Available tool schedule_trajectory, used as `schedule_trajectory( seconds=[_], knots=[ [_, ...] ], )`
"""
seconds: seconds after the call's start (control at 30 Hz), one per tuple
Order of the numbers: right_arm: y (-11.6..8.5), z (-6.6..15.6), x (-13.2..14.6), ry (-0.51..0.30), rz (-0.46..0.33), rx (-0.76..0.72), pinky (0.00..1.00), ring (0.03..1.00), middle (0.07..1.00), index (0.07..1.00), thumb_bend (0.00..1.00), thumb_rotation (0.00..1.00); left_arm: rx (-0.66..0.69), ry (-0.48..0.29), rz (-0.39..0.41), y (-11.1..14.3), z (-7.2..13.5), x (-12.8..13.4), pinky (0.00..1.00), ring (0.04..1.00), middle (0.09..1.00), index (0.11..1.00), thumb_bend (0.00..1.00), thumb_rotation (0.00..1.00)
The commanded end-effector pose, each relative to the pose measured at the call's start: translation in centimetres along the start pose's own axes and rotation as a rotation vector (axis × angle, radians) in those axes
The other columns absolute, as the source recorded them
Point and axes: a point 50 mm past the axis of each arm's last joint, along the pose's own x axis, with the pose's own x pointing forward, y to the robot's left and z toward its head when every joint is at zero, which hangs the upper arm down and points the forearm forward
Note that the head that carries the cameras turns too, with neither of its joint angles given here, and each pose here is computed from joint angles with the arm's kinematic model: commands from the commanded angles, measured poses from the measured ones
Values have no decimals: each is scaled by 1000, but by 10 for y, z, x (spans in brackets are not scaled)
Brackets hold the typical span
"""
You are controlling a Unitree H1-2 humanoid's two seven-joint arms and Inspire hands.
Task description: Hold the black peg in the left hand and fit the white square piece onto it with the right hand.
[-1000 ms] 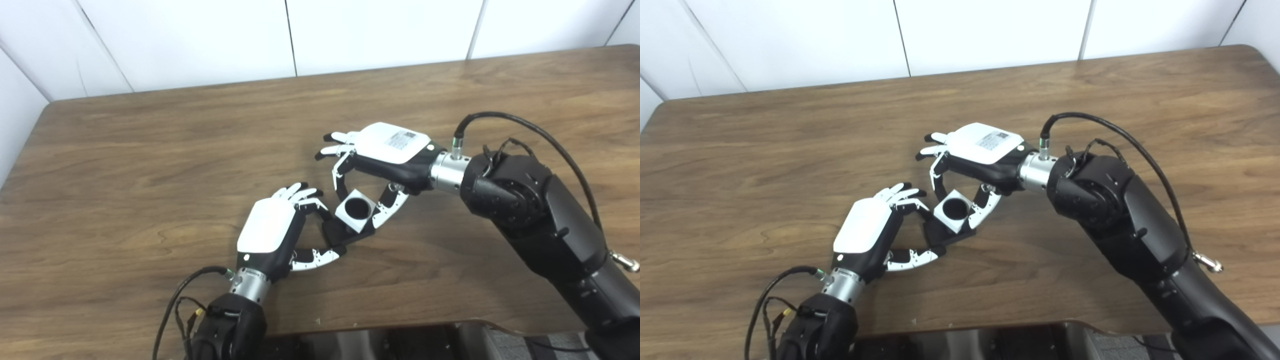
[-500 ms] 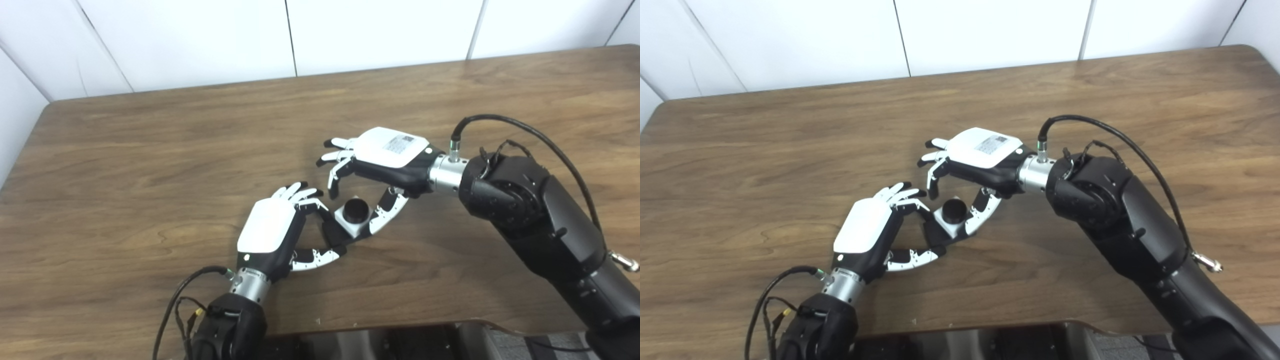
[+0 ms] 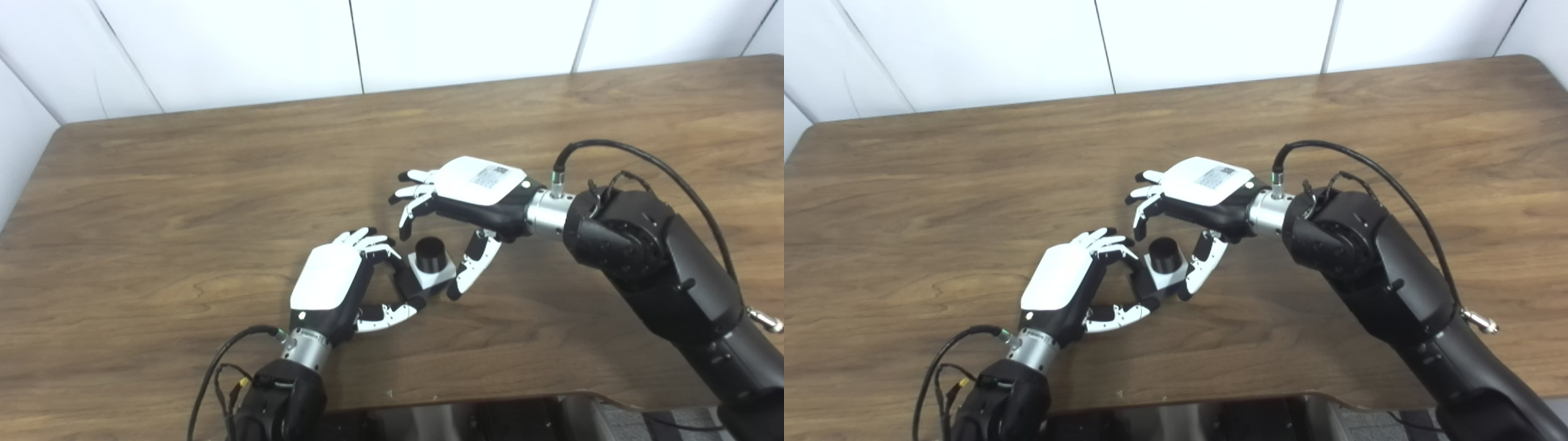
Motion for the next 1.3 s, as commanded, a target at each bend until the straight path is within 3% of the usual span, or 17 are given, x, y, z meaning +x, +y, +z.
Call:
schedule_trajectory(
  seconds=[0.0,0.33,0.67,0.87,1.27],
  knots=[
    [-17,1,-4,-6,-50,-29,944,1000,920,684,957,300,10,-29,62,14,9,4,916,900,812,609,647,601],
    [-18,-1,-6,8,-55,-27,946,1000,920,676,953,301,-15,-2,71,17,7,3,893,885,812,683,783,642],
    [-20,-5,-10,20,-73,-7,960,1000,926,686,951,300,-85,35,124,15,3,1,902,869,807,710,919,576],
    [-24,-12,-18,64,-89,12,950,1000,929,714,952,305,-79,51,168,24,-4,-1,891,860,812,727,940,637],
    [-25,-32,-35,138,-111,40,933,1000,930,781,993,331,-117,74,186,39,-21,-9,896,884,844,793,933,615]
  ],
)
